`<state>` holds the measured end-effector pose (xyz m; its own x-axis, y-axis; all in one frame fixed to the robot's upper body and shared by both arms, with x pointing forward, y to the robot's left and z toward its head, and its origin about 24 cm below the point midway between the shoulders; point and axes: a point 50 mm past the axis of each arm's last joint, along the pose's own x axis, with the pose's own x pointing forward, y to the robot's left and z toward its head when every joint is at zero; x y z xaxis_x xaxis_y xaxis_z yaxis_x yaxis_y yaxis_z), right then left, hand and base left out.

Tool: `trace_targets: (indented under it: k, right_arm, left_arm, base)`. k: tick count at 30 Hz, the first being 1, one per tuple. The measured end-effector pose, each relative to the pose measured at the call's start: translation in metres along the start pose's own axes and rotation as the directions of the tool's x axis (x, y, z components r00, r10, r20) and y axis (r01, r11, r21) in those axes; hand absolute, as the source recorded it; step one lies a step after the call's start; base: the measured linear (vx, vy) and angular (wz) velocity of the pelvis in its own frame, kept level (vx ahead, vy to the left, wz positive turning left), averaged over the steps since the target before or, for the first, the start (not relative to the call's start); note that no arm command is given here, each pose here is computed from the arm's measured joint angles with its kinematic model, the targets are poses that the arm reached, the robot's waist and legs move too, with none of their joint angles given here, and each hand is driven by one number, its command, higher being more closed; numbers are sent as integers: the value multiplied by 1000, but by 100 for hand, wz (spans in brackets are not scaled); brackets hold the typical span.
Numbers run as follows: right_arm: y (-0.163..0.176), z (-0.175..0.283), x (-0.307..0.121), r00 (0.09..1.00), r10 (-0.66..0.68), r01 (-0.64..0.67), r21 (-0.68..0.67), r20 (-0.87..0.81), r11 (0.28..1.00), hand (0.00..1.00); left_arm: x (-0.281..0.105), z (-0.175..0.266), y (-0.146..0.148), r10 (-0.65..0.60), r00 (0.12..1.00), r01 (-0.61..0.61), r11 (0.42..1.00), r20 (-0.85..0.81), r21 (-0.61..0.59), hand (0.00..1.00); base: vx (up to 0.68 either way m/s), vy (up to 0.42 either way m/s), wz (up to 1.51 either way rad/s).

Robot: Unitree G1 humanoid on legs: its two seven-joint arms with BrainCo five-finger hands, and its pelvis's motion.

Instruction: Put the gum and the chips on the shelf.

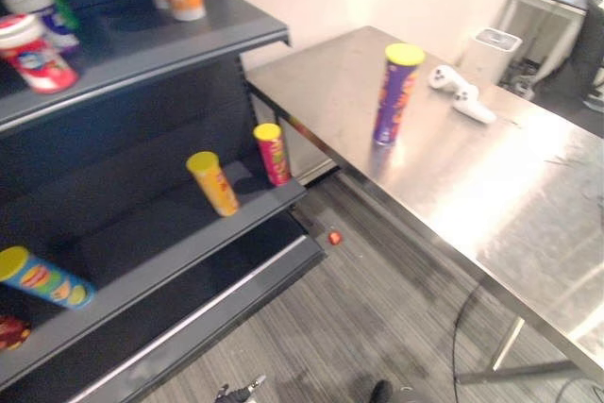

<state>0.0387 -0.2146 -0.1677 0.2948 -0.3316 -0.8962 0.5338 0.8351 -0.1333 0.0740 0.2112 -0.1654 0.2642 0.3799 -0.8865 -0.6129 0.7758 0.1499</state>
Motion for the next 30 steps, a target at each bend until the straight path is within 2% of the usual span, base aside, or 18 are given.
trace_targets:
  k: [11, 15, 18, 23, 27, 30]
  right_arm:
    - [4, 0, 0, 1000, 12, -12, 27, 9, 1000, 0]
    - [0, 9, 2, 999, 0, -4, 78, 47, 997, 0]
    - [-5, 27, 7, 996, 6, -12, 66, 93, 998, 0]
    - [-6, 21, 5, 997, 34, -38, 60, 75, 997, 0]
    - [-2, -2, -1, 999, 38, -39, 94, 17, 995, 0]
    - [-4, -2, -1, 999, 23, -26, 97, 30, 995, 0]
  left_arm:
    - [1, 0, 8, 31, 1000, -32, 999, -3, -24, 0]
    - [0, 1, 5, 15, 1000, -15, 997, 11, -74, 0]
    - [-2, -7, 5, 17, 1000, -16, 995, 1, -99, 0]
    - [-5, -18, 4, 23, 999, -26, 986, -23, -166, 0]
    - [-4, -13, 8, 32, 999, -32, 986, -5, -165, 0]
    - [-4, -15, 6, 31, 999, -32, 986, -10, -166, 0]
  base:
    - [-48, -12, -20]
    - [46, 9, -85]
    - [12, 157, -155]
    - [-1, 203, -94]
    - [130, 185, -12]
    - [175, 90, 4]
